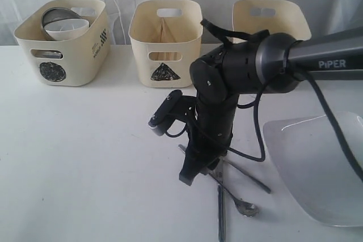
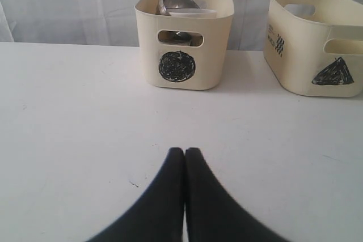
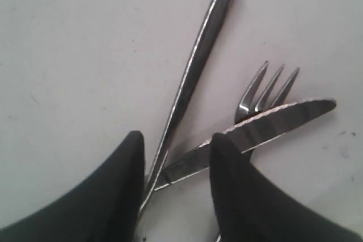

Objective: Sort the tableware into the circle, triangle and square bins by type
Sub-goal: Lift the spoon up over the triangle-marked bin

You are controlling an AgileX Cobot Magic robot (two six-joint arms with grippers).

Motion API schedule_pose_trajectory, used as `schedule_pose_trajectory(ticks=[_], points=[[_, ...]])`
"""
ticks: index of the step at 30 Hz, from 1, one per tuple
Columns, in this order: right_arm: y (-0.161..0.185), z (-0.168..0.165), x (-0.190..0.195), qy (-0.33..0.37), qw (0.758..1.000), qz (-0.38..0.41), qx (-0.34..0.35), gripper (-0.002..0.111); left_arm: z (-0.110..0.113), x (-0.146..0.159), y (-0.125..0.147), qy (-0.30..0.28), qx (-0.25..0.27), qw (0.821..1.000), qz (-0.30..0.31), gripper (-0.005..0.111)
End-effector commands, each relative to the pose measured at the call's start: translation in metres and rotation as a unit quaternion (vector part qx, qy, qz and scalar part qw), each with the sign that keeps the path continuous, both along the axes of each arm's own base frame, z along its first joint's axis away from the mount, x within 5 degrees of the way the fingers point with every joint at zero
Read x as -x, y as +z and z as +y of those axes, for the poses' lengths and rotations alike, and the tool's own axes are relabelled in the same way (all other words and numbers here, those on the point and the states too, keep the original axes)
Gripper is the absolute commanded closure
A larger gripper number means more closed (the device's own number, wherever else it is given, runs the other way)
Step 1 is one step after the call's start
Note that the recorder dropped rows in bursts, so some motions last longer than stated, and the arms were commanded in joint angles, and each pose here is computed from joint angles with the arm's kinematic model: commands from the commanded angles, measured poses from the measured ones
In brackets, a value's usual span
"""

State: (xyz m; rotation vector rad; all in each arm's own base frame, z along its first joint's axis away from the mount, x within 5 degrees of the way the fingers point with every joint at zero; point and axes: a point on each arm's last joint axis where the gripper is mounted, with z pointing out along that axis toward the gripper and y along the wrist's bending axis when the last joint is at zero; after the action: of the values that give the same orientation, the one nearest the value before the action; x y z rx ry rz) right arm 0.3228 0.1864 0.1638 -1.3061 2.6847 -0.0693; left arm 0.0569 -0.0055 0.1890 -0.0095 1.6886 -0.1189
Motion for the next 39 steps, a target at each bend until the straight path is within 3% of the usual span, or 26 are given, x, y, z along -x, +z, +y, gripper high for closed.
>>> schedule_pose_trajectory(ticks=[1,13,16,20,27,35,37,38,39], points=[[-0.018,0.003,0.001,-0.02,0.999,0.029,-0.005,0.071,0.0,0.0,-0.001,0.002,0.002,1.0,-0.002,0.107],[-0.044,0.006,0.001,-0.074,0.995,0.066,-0.006,0.072,0.0,0.0,-0.001,0.002,0.002,1.0,-0.002,0.107],[-0.045,0.007,0.0,-0.085,0.994,0.062,-0.011,0.082,0.0,0.0,-0.001,0.002,0.002,1.0,-0.002,0.107],[-0.045,0.008,-0.002,-0.101,0.993,0.051,-0.022,0.108,0.0,0.0,-0.001,0.002,0.002,1.0,-0.002,0.107],[-0.028,0.016,-0.007,-0.192,0.972,-0.017,-0.131,0.108,0.0,0.0,-0.001,0.002,0.002,1.0,-0.002,0.107],[0.017,-0.008,0.019,-0.306,0.894,-0.125,-0.303,0.108,0.0,0.0,-0.001,0.002,0.002,1.0,-0.002,0.107],[0.029,-0.02,0.023,-0.344,0.858,-0.163,-0.343,0.108,0.0,0.0,-0.001,0.002,0.002,1.0,-0.002,0.107],[0.043,-0.031,0.023,-0.378,0.819,-0.205,-0.38,0.108,0.0,0.0,-0.001,0.002,0.002,1.0,-0.002,0.107],[0.05,-0.037,0.022,-0.399,0.794,-0.226,-0.4,0.108,0.0,0.0,-0.001,0.002,0.002,1.0,-0.002,0.107]])
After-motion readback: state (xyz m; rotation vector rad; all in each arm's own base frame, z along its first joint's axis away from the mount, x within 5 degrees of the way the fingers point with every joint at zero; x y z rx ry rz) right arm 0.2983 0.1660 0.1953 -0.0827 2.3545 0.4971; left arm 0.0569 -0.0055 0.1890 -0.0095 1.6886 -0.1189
